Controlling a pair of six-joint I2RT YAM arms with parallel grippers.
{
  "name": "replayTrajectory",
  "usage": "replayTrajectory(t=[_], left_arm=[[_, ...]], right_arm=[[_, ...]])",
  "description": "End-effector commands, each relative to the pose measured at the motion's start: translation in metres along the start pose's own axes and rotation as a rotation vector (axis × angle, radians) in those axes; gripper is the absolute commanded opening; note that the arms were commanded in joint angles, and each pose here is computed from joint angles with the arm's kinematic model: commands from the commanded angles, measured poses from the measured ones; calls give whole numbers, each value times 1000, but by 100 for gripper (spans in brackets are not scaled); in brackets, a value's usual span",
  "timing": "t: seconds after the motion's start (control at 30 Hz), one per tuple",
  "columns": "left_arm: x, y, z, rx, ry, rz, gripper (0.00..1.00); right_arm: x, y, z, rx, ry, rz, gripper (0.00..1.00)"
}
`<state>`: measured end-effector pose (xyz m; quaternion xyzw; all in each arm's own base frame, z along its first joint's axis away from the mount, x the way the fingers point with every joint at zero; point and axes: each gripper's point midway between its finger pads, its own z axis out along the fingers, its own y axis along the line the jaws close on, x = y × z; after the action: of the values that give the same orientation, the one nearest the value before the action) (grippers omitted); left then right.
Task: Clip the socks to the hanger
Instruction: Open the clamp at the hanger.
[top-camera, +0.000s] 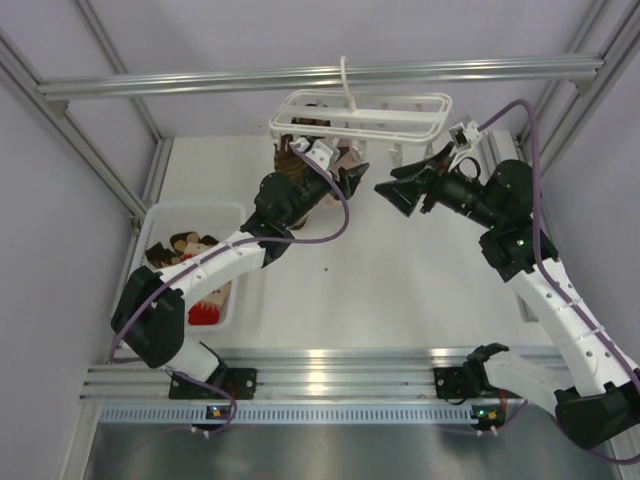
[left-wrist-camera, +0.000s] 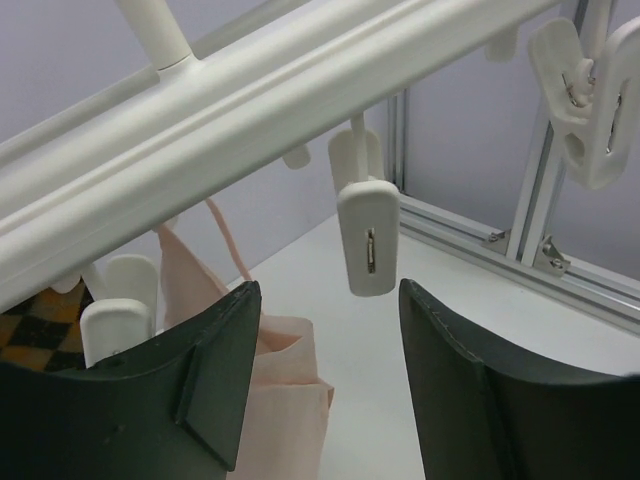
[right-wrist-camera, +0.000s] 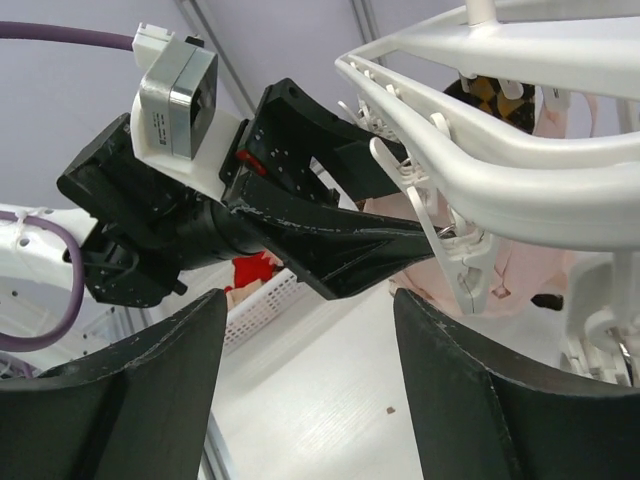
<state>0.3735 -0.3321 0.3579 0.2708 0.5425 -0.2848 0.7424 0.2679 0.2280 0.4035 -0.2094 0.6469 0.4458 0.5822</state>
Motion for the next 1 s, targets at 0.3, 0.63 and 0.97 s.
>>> replayTrajectory(t=[0.3, 0.63, 0.97], left_arm=[[-64, -11, 13, 59, -206, -23, 47], [-59, -21, 14, 87, -183, -4, 23], [-62, -25, 13, 79, -161, 36, 2]], right_arm=[[-18, -25, -18, 169, -191, -8, 75], [-22, 0, -40, 114, -279, -96, 61], [-47, 44, 3, 51, -396, -364, 50]])
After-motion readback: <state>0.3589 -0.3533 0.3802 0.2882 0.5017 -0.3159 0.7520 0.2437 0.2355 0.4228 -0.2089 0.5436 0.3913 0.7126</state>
